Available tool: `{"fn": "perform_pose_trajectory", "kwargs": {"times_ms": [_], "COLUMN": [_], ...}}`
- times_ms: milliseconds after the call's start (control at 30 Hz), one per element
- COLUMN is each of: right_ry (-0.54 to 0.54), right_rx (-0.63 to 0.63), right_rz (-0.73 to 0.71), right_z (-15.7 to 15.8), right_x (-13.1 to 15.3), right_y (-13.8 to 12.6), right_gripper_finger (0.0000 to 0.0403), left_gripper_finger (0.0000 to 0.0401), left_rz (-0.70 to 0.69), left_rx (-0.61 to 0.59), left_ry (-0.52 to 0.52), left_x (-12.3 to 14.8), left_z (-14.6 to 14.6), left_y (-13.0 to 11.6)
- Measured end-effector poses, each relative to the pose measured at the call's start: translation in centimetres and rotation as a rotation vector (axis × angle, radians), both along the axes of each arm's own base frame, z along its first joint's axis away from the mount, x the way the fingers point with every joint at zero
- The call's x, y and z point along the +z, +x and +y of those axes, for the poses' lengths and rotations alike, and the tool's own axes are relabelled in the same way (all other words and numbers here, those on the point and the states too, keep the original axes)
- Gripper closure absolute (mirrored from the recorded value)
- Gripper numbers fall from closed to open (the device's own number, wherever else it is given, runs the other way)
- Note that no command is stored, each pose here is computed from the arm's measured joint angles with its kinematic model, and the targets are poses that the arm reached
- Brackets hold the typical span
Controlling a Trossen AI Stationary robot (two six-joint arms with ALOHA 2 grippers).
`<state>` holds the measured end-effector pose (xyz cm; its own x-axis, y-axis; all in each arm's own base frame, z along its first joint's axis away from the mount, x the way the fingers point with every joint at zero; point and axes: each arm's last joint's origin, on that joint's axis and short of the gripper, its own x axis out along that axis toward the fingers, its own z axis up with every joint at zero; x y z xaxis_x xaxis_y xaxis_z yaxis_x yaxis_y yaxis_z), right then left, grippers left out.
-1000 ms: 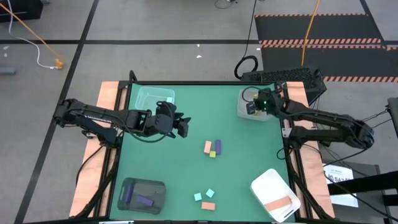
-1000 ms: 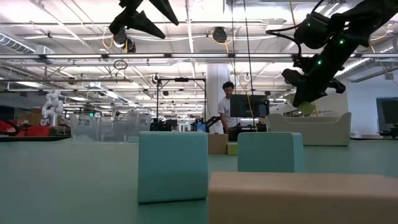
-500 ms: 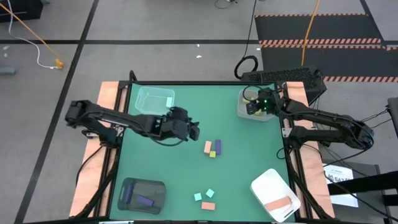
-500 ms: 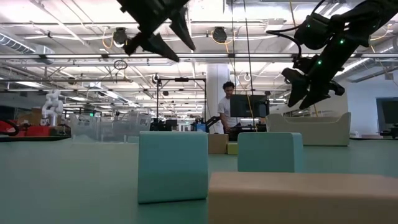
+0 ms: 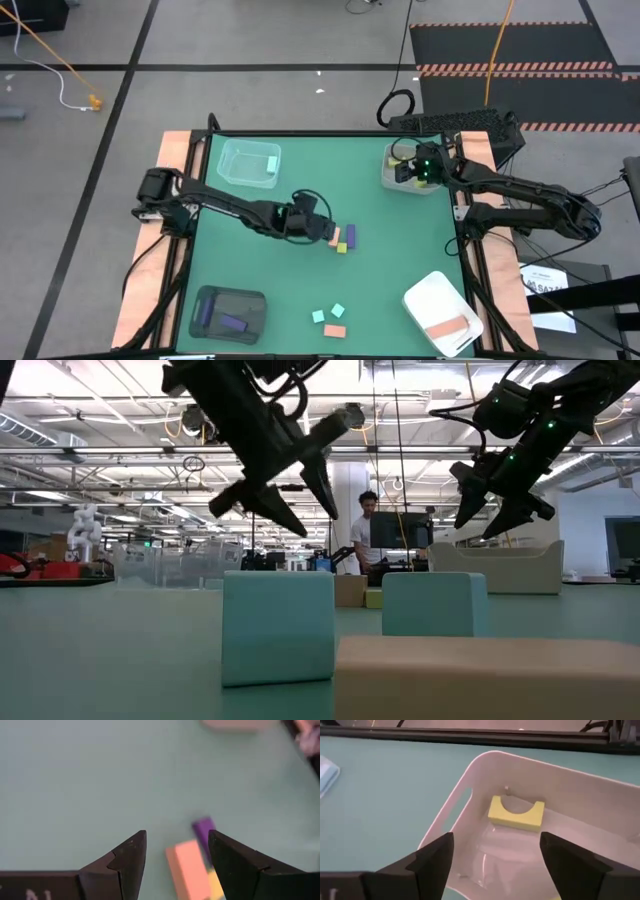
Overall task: Sort & place blocks by color
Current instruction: Put the top brown block into the white bin
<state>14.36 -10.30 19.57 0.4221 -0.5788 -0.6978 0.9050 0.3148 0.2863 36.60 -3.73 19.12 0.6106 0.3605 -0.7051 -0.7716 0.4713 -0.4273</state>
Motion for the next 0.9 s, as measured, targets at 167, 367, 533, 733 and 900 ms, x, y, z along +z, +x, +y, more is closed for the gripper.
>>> {"fn": "perform_pose_trajectory", "kwargs": {"times_ms": [167, 367, 533, 733, 900], "right_ry": [0.007, 0.004, -0.013, -0.019, -0.014], "right_rx": [-0.031, -0.056, -0.055, -0.050, -0.054], "right_rz": [-0.043, -0.094, -0.119, -0.118, -0.118], "right_z": [-0.1, -0.2, -0.3, -0.3, -0.3], "right_x": [0.1, 0.4, 0.6, 0.6, 0.6], "right_y": [0.1, 0.3, 0.5, 0.5, 0.5], "right_gripper_finger": [0.0117, 0.0115, 0.0116, 0.0115, 0.0115], "left_gripper_finger": [0.0187, 0.0187, 0.0188, 0.0188, 0.0188], "left_rz": [0.007, 0.014, 0.008, -0.030, 0.065], "left_rx": [-0.043, -0.075, -0.081, -0.125, -0.117], "left_ry": [-0.016, -0.007, -0.009, 0.008, 0.053], "left_x": [-1.8, -2.1, -2.3, -1.1, -0.1], "left_z": [-1.5, -2.6, -3.2, -4.4, -4.6], "left_y": [0.7, 0.6, 1.5, 4.2, 5.8]}}
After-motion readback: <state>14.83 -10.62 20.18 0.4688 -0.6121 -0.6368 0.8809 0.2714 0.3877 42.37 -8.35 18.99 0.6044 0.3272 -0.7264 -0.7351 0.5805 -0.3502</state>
